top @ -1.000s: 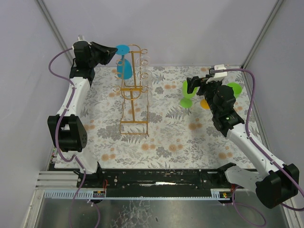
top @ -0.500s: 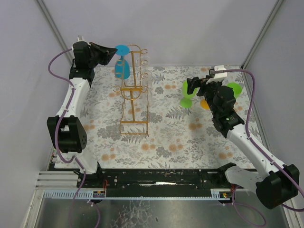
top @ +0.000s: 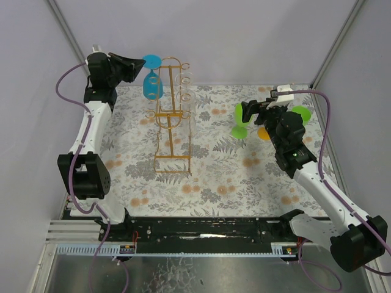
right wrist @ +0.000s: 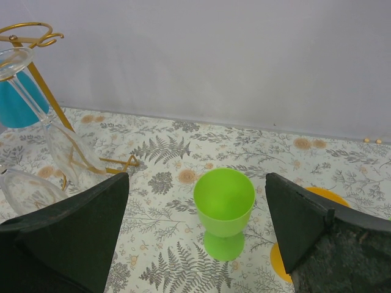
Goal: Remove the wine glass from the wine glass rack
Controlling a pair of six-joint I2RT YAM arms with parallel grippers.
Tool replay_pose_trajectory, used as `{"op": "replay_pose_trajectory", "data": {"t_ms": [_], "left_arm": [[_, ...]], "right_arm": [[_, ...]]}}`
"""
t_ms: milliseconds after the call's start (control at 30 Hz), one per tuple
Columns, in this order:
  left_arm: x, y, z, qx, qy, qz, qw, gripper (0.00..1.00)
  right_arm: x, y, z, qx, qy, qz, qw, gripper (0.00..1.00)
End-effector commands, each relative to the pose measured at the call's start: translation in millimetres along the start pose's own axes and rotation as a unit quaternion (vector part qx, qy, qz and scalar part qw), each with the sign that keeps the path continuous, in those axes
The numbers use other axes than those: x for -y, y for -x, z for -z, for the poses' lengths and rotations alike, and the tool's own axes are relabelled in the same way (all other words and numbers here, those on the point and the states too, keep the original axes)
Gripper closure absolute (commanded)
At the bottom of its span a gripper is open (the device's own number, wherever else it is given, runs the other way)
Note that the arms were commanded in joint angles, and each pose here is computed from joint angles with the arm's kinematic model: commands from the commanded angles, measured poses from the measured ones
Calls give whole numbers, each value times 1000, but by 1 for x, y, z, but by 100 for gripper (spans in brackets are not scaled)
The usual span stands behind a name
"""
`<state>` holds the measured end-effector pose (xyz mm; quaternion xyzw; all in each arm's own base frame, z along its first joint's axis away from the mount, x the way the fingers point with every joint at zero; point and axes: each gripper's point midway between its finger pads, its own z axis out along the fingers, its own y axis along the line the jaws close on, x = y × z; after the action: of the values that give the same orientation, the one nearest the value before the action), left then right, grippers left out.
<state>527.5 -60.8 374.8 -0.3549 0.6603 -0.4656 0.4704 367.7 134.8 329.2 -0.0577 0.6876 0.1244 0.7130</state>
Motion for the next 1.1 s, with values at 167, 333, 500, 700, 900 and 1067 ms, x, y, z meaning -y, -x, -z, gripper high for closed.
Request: {"op": "replay_pose_trajectory", "data": {"t_ms": [167,333,500,700,900,1067], "left_arm": [[18,15,15,29,-23,-5,999,100],[17,19,13,32,-24,-6,999,100],[13,21,7,31,-25,-4,999,100],[7,22,3,34,-22,-2,999,100],[0,22,0,34,-17,1,999,100],[0,22,-2,36,-18,5,999,100]], "right_arm": [[-4,30,4,39,7,-4,999,1],[-5,33,6,40,8,-3,999,1],[-4,33,6,39,7,-1,999,1],[-4,27,5,35,6,0,999,1],[-3,23,5,31,6,1,999,1],[-3,24,6,32,7,2,999,1]]}}
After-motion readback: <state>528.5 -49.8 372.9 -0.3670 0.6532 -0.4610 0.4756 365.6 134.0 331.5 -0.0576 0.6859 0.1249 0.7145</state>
